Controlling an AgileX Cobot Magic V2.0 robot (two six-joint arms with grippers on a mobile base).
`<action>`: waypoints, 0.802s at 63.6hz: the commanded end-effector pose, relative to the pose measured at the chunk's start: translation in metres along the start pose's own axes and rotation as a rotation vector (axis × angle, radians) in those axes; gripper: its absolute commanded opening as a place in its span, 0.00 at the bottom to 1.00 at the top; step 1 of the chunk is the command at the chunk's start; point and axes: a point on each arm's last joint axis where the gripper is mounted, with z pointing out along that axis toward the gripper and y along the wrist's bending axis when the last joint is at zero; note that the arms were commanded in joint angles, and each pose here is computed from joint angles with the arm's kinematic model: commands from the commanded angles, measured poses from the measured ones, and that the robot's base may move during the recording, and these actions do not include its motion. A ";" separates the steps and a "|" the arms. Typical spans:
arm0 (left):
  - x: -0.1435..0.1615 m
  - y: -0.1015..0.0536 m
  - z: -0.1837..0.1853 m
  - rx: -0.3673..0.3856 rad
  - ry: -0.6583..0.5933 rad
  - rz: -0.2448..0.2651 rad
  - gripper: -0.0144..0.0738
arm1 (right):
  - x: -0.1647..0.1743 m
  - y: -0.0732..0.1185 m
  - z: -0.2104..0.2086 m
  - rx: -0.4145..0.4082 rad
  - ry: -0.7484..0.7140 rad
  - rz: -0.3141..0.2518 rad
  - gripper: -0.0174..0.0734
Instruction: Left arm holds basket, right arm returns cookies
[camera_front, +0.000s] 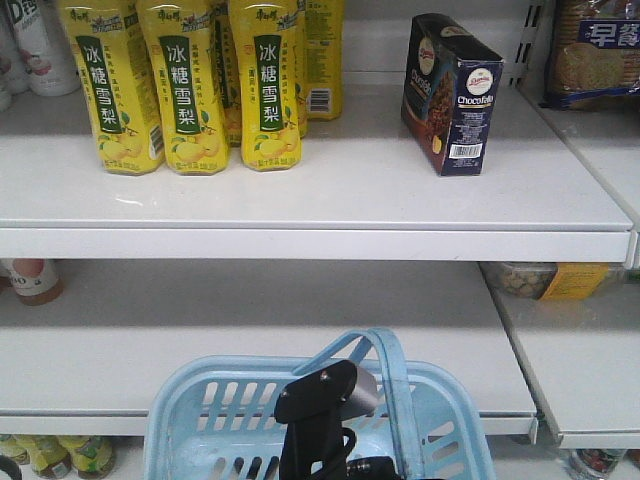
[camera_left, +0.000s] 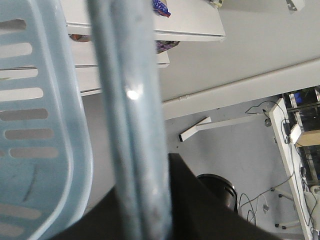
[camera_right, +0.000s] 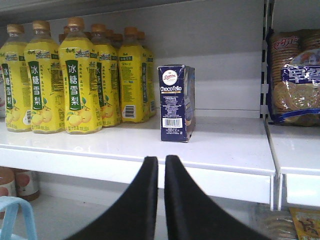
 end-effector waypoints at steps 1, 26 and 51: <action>-0.010 -0.019 -0.013 0.066 -0.044 0.014 0.16 | -0.008 0.002 0.001 -0.018 -0.020 -0.023 0.18; -0.010 -0.019 -0.013 0.066 -0.044 0.014 0.16 | -0.008 0.002 0.001 -0.016 -0.019 -0.023 0.18; -0.007 -0.015 -0.017 0.063 -0.031 0.013 0.16 | -0.008 0.001 0.001 -0.012 -0.019 -0.023 0.18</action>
